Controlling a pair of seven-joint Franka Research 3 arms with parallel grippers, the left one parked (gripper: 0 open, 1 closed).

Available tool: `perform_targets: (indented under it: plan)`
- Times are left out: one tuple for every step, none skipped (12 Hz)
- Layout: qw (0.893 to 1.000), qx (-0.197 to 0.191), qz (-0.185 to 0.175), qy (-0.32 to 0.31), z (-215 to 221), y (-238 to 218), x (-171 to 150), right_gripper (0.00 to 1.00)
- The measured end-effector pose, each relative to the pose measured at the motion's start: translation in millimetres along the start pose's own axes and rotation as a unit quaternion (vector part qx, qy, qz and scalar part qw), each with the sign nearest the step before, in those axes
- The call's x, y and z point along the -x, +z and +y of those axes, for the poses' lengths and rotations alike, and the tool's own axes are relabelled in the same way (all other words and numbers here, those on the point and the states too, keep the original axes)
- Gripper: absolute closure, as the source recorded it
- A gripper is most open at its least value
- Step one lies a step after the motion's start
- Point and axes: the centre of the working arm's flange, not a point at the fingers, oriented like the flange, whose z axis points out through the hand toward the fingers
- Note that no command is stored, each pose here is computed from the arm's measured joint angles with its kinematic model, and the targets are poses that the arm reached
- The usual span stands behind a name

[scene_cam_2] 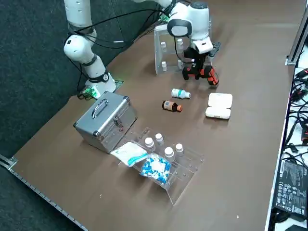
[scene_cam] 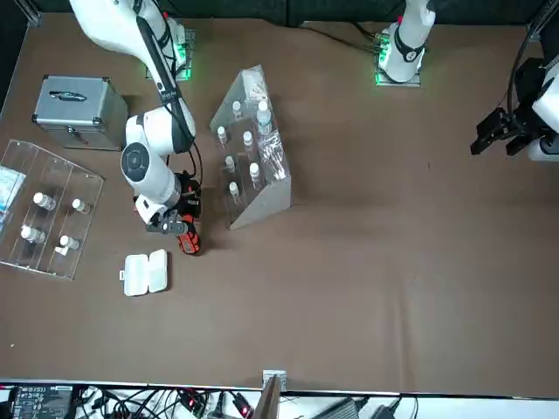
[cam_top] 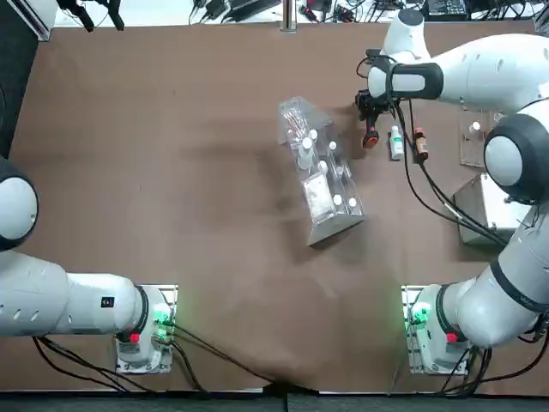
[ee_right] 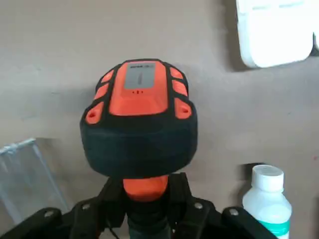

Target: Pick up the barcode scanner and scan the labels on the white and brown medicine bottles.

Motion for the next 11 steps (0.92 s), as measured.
perform_targets:
  plan:
    - [1.000, 0.002, -0.001, 0.000, 2.5, 5.3, 3.7, 0.58]
    - [1.000, 0.003, -0.001, 0.000, 3.8, 8.3, 6.3, 0.58]
    - [1.000, 0.004, -0.002, -0.001, 4.6, 9.6, 8.4, 0.58]
    - [1.000, 0.005, -0.002, -0.003, 4.5, 8.9, 9.9, 0.58]
    - [1.000, 0.006, -0.001, -0.005, 3.8, 7.2, 11.6, 0.58]
    - [1.000, 0.006, 0.000, -0.007, 3.2, 5.2, 14.1, 0.58]
    - [1.000, 0.006, -0.001, -0.008, 3.3, 3.7, 17.6, 0.58]
    - [1.000, 0.007, -0.003, -0.009, 3.7, 3.6, 21.3, 0.58]
    - [1.000, 0.008, -0.005, -0.010, 4.1, 4.2, 25.2, 0.58]
    - [1.000, 0.009, -0.008, -0.011, 4.6, 5.7, 28.9, 0.58]
    - [1.000, 0.011, -0.012, -0.012, 5.4, 8.0, 32.6, 0.58]
